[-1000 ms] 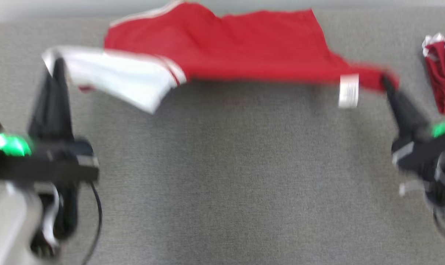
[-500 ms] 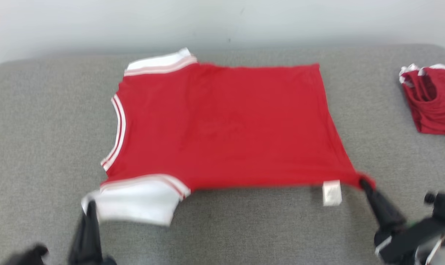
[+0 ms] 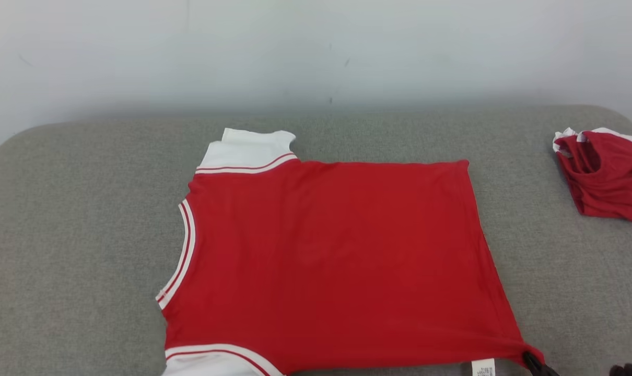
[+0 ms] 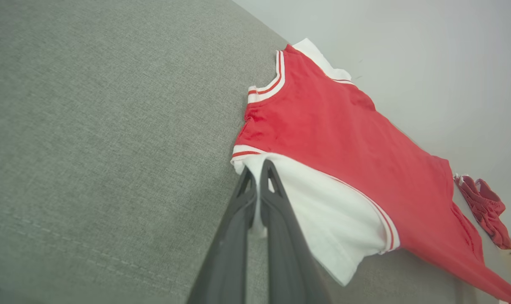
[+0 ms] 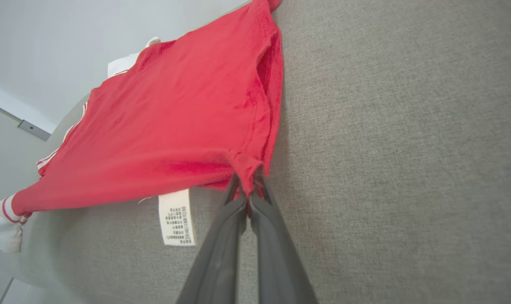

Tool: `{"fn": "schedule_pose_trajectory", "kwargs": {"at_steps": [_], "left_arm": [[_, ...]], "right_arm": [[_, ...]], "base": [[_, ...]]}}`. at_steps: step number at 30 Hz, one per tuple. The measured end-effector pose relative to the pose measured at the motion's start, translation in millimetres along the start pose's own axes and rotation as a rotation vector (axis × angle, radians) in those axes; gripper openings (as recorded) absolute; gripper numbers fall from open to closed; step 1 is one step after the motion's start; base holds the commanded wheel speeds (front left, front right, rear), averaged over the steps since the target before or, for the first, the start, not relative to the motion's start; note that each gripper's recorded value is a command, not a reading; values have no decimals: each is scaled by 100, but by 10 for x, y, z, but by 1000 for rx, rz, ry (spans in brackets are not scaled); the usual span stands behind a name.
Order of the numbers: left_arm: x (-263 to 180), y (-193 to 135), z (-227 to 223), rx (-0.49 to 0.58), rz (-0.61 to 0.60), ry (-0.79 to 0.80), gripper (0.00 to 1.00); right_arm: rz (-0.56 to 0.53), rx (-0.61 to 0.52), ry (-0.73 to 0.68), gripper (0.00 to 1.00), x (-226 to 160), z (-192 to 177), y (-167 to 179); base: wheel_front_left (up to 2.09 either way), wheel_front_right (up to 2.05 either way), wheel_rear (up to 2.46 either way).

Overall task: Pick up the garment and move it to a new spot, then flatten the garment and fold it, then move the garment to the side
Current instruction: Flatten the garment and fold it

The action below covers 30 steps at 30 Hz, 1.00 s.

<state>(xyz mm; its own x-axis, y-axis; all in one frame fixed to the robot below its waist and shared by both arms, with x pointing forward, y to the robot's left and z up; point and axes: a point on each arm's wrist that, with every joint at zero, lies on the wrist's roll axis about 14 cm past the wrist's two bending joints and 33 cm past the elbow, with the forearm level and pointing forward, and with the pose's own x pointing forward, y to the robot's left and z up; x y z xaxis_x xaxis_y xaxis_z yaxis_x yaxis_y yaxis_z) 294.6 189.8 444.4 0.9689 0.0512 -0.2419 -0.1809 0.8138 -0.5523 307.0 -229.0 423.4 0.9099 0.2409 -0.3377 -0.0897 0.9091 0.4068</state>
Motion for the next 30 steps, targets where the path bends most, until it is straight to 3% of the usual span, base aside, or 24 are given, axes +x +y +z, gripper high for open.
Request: {"fn": "schedule_pose_trajectory", "kwargs": {"at_steps": [6,15,25,30], "left_arm": [[-40,-21,-68,11,-18,22,0],[300,-329,222,120,-154,-21,0],[966,-742,625,271,-295,-37,0],[1258,-877,572,316,-332,21,0]], "right_arm": [[9,29,-3,0,-65,-36,106],[42,30,-40,0,53,122,276],[42,39,-60,0,440,415,298],[32,29,-59,0,647,531,245]], "base": [[0,0,0],[0,0,0],[0,0,0],[0,0,0]]}}
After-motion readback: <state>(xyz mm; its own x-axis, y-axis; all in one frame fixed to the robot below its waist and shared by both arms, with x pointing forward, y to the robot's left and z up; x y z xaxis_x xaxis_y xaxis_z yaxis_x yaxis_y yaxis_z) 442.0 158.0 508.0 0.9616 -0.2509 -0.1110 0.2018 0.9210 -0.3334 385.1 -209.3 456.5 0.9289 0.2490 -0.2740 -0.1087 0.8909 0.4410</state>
